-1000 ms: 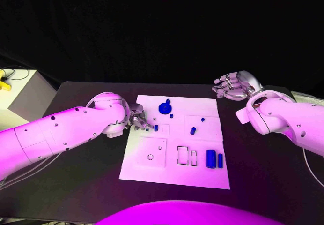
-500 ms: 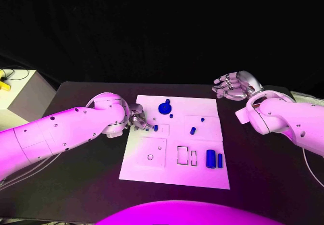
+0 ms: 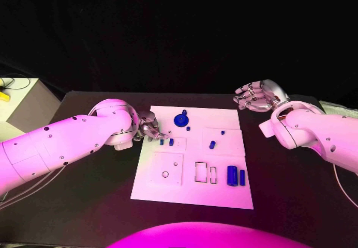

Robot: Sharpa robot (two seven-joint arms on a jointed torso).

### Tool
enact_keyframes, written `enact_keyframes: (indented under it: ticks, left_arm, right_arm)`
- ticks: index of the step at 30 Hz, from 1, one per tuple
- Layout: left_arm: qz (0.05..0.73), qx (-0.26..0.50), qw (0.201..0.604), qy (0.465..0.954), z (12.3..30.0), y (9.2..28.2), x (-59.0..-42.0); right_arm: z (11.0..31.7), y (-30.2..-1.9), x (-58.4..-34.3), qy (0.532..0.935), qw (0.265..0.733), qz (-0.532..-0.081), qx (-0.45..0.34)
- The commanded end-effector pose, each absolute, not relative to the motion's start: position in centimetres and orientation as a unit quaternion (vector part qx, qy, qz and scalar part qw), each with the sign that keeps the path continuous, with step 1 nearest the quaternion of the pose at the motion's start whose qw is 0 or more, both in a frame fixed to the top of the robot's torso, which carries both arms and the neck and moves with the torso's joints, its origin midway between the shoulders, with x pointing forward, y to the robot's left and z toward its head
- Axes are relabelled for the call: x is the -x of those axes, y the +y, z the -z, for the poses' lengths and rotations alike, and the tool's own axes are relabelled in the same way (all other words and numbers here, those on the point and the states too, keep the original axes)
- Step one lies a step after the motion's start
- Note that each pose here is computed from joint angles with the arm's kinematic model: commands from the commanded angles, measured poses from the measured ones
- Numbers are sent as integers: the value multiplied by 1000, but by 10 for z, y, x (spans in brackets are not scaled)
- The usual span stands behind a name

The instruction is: Assemble the parts on the task board

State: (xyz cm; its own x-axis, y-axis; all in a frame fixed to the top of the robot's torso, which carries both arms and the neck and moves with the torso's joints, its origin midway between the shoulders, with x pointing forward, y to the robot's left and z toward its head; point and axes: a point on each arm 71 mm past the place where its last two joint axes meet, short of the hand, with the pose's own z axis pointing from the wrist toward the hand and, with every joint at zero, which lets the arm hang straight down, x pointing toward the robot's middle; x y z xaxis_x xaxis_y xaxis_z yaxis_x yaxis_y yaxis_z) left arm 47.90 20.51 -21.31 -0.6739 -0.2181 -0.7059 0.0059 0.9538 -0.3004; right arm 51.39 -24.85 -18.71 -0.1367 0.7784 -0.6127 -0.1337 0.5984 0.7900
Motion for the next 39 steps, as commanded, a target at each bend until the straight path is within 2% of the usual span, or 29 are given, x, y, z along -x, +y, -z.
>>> enact_keyframes:
  ticks: [1,9,15,20,28,39]
  left_arm:
    - [168,71,394,901,206,202,-479]
    - [194,82,425,880,183,201,-483]
    - [279,90,469,833,172,188,-491]
    - [341,79,528,774,171,170,-496]
    - [396,2,596,698,185,158,-500]
    - [374,-79,619,686,210,141,-504]
  right_arm:
    - [188,-248,-514,656,607,-379,-242]
    - [189,-248,-513,657,606,-378,-243]
    - [191,-247,-514,657,604,-379,-243]
    - [192,-244,-514,657,602,-382,-243]
    - [193,-242,-515,656,601,-385,-244]
    - [193,-241,-514,658,598,-387,-245]
